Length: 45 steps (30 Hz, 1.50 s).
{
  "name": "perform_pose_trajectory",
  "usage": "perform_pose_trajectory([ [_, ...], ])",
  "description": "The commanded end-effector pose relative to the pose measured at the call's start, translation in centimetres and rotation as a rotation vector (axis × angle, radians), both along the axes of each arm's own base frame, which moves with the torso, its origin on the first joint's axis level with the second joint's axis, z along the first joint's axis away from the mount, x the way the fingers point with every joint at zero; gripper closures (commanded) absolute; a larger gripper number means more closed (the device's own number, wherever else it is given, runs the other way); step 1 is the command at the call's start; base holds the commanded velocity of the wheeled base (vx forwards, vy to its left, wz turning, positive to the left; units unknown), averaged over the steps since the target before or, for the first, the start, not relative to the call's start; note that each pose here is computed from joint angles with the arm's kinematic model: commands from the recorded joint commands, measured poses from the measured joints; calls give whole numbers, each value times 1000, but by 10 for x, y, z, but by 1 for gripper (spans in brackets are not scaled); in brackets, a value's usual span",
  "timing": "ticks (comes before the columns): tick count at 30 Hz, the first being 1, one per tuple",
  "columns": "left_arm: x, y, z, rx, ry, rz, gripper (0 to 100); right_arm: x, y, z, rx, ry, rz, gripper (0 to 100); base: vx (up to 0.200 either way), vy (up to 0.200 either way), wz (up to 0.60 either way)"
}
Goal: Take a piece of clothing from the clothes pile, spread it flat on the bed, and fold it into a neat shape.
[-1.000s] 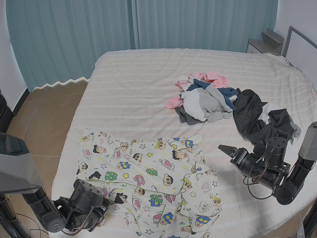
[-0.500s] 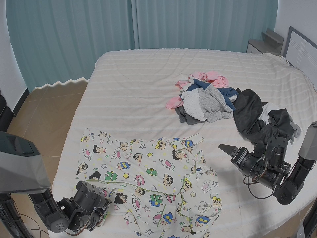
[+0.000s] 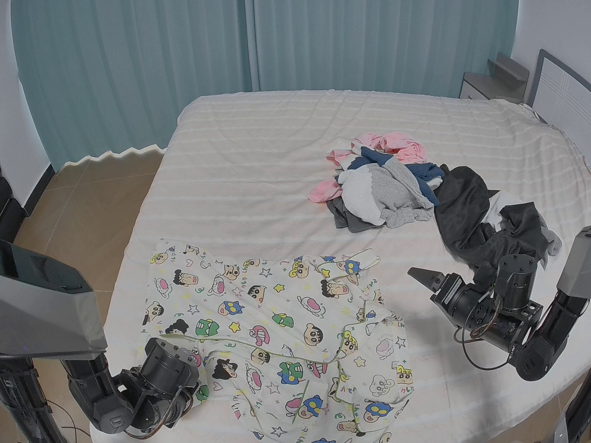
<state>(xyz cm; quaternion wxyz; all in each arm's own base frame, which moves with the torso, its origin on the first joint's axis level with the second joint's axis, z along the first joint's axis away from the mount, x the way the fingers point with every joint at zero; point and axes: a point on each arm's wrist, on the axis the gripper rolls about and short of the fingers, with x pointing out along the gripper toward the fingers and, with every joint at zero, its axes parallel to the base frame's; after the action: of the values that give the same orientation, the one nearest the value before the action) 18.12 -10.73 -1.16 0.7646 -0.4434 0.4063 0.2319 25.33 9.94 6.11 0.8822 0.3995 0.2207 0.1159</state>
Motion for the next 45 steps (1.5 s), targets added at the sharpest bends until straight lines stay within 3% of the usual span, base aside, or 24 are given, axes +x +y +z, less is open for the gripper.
perform_pose_trajectory([
  [1,0,2,-2,7,8,11,100,0,0,0,1,-1,1,0,0,0,0],
  [7,-1,5,2,75,-49,53,100,0,0,1,1,-2,1,0,0,0,0],
  [13,-6,14,22,91,-163,45,100,0,0,0,1,-1,1,0,0,0,0],
  [14,-3,18,30,98,-222,53,100,0,0,0,1,-1,1,0,0,0,0],
  [18,3,33,42,135,-304,63,100,-1,0,1,2,-4,1,0,0,0,0],
  [28,19,65,49,231,-369,130,100,-5,-2,2,14,-38,1,0,0,0,0],
  [35,28,75,54,268,-422,108,100,-4,-2,2,14,-38,1,0,0,0,0],
  [40,44,96,45,299,-385,110,100,-4,-2,2,15,-41,0,0,0,0,0],
  [45,60,115,39,332,-412,87,100,-4,-2,2,15,-41,0,0,0,0,0],
])
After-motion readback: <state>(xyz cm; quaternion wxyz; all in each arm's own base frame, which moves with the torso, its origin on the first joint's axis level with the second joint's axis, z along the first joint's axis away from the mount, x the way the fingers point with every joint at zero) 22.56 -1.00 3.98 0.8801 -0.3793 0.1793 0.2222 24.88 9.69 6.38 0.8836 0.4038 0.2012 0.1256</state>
